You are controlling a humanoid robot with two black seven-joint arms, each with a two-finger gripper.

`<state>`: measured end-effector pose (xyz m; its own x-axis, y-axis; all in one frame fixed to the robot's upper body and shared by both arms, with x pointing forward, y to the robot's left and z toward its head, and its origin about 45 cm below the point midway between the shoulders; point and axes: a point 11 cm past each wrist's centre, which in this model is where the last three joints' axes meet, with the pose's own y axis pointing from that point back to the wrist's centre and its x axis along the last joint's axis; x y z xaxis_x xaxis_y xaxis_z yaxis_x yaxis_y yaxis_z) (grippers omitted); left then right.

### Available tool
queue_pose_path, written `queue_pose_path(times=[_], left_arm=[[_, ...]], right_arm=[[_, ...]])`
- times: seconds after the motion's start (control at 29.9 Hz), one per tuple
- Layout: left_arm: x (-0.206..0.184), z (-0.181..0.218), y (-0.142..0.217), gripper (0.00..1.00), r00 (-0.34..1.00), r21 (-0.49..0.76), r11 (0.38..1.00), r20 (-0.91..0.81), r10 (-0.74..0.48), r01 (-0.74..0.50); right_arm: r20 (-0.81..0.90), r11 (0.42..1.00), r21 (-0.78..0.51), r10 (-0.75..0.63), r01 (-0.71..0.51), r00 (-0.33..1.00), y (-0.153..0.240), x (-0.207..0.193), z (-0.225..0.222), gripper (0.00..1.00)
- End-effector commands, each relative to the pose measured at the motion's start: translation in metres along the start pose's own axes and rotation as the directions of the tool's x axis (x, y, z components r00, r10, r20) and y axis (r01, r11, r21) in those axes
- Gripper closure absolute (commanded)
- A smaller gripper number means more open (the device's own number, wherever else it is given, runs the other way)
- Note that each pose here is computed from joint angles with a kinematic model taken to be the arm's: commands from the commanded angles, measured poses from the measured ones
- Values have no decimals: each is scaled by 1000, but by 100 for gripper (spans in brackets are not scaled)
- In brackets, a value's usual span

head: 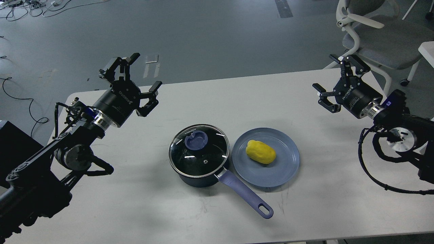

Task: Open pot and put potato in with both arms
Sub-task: 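Move the left gripper down to the knob of the glass pot lid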

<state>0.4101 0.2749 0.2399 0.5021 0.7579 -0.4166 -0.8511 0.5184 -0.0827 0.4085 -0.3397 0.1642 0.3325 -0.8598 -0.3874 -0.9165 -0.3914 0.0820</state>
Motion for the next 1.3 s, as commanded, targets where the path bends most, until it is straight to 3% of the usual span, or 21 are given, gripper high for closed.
queue_pose_path(times=[0.0,0.4,0.54,0.64,0.74,0.8,0.87,0.94,1.07,1.27], left_arm=[[-1,-5,1,2,1000,8,1000,-5,0,0],[21,10,4,2,998,2,999,38,44,-44],[4,40,-9,2,992,-24,997,110,-69,72],[-28,64,-16,2,943,-27,976,265,-203,218],[-66,86,-19,2,814,-1,926,476,-333,378],[-90,78,-17,2,676,115,885,604,-423,451],[-111,61,-10,2,431,282,827,746,-508,486],[-118,53,-6,2,294,355,802,796,-529,481],[-120,26,-3,2,-117,516,763,850,-514,389],[-100,-16,2,2,-432,650,717,738,-518,251]], right_arm=[[0,1000,-13,9,-9,1000,5,3,5,0],[1,999,-27,38,-38,999,10,11,15,0],[-6,999,-26,47,-47,999,13,15,12,0],[-7,999,-25,48,-48,999,13,15,12,0],[-5,999,-23,47,-47,999,13,15,11,0],[-5,999,-27,47,-48,999,13,15,12,0],[-8,998,-28,54,-54,999,14,17,13,0],[-9,998,-29,53,-54,999,15,17,13,0],[-4,998,-30,49,-49,999,13,15,15,0],[-8,998,-31,52,-52,999,14,17,14,0]])
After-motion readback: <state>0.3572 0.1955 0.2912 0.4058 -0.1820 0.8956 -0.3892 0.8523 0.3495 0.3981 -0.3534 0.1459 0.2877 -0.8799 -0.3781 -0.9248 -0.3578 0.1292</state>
